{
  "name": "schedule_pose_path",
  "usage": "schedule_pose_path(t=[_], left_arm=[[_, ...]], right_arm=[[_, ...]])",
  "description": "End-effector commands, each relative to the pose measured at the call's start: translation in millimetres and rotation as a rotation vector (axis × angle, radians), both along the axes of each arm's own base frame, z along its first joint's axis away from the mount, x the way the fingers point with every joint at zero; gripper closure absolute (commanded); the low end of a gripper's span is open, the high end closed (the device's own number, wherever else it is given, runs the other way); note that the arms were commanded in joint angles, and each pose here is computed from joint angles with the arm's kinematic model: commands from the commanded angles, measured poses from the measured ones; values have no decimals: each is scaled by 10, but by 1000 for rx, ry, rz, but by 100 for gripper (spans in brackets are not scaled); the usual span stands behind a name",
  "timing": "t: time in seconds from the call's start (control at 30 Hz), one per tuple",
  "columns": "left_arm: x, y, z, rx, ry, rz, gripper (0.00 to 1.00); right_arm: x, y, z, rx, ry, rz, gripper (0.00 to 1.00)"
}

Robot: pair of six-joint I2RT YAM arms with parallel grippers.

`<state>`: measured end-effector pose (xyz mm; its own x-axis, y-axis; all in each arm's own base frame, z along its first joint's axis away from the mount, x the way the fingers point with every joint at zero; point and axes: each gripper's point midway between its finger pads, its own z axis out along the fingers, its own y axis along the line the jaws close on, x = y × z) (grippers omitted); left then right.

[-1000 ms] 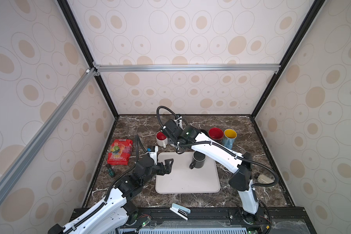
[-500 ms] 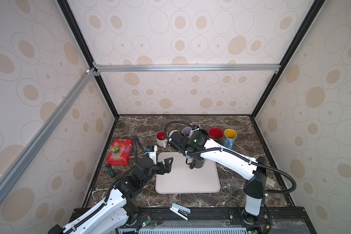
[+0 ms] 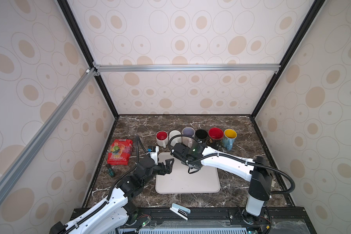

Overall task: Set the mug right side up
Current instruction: 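Lower the right gripper onto the upside-down black mug's base and close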

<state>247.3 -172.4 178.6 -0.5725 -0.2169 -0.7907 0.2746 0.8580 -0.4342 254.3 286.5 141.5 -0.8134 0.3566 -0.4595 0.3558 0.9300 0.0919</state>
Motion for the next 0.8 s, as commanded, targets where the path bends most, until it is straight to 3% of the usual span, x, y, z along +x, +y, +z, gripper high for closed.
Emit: schedule_pose_path(t=[0.0,0.4,0.77], left_arm=[[25,0,75,-19,-23,1,0],[26,-53,-28,-14,-5,-23,0],[44,-69,-10,-16,-11,-27,0]], right_arm=[[-24,11,42,50,-18,-24,48],[25,-55,-285,49,30,-54,48],[100,-233,-537,-2,40,-82,57]])
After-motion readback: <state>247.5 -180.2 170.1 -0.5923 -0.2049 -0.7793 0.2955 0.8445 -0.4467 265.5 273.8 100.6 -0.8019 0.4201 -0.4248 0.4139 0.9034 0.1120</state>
